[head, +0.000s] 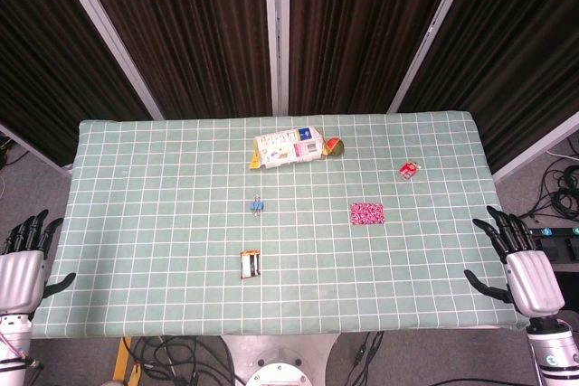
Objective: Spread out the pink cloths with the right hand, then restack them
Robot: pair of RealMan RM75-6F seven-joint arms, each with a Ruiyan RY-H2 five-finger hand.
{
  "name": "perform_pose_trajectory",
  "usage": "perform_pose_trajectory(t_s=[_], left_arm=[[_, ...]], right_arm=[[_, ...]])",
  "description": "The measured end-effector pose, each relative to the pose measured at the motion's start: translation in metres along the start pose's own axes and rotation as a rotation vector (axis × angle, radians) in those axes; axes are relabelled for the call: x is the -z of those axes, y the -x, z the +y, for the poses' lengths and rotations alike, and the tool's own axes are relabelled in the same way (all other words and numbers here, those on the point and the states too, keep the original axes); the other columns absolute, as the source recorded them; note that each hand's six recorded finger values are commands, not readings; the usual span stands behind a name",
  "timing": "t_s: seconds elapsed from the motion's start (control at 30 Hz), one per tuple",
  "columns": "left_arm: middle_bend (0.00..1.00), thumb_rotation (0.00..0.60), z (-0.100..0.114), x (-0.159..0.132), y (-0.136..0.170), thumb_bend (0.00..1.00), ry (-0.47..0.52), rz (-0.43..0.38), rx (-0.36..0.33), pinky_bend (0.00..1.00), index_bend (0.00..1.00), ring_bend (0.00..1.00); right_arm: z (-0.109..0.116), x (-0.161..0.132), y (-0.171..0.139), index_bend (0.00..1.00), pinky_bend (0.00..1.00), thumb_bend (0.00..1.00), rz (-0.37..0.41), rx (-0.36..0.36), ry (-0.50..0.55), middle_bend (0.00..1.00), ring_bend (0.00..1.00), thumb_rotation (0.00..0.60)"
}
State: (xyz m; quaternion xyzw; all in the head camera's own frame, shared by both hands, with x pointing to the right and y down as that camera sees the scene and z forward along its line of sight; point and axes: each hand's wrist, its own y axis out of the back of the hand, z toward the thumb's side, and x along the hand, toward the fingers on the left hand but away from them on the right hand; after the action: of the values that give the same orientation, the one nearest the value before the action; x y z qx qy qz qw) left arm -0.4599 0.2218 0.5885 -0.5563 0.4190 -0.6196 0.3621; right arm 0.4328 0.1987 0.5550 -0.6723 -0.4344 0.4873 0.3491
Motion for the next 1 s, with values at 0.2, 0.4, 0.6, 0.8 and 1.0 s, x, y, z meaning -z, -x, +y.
perform_pose_trajectory(t_s=[0.2, 0.4, 0.6, 0.8, 1.0], left_arm=[[0.14, 0.6, -0.001, 0.001, 0.002, 0.02, 0.001, 0.005, 0.002, 0.12, 0.19, 0.07], [0.14, 0.6, -0.001, 0.002, 0.002, 0.02, 0.005, 0.009, -0.001, 0.12, 0.19, 0.07], [0.14, 0.6, -0.002, 0.004, 0.004, 0.02, 0.006, 0.014, 0.003, 0.12, 0.19, 0.07], [0.14, 0.6, -0.002, 0.004, 0.003, 0.02, 0.015, 0.012, -0.003, 0.12, 0.19, 0.07], [0.14, 0.6, -0.003, 0.007, 0.005, 0.02, 0.022, 0.016, 0.0, 0.12, 0.19, 0.07]], right_arm=[[-0.002, 0.001, 0.001, 0.15, 0.0, 0.15, -0.007, -0.009, 0.003, 0.0, 0.0, 0.565], [-0.001, -0.002, 0.004, 0.15, 0.0, 0.15, 0.005, -0.009, 0.002, 0.0, 0.0, 0.568], [-0.004, -0.005, 0.007, 0.15, 0.0, 0.15, 0.008, -0.017, -0.003, 0.0, 0.0, 0.579], [-0.017, -0.011, 0.023, 0.15, 0.0, 0.28, -0.001, -0.051, -0.053, 0.01, 0.0, 0.595], [-0.047, -0.026, 0.056, 0.23, 0.0, 0.43, 0.027, -0.177, -0.072, 0.01, 0.0, 0.522]])
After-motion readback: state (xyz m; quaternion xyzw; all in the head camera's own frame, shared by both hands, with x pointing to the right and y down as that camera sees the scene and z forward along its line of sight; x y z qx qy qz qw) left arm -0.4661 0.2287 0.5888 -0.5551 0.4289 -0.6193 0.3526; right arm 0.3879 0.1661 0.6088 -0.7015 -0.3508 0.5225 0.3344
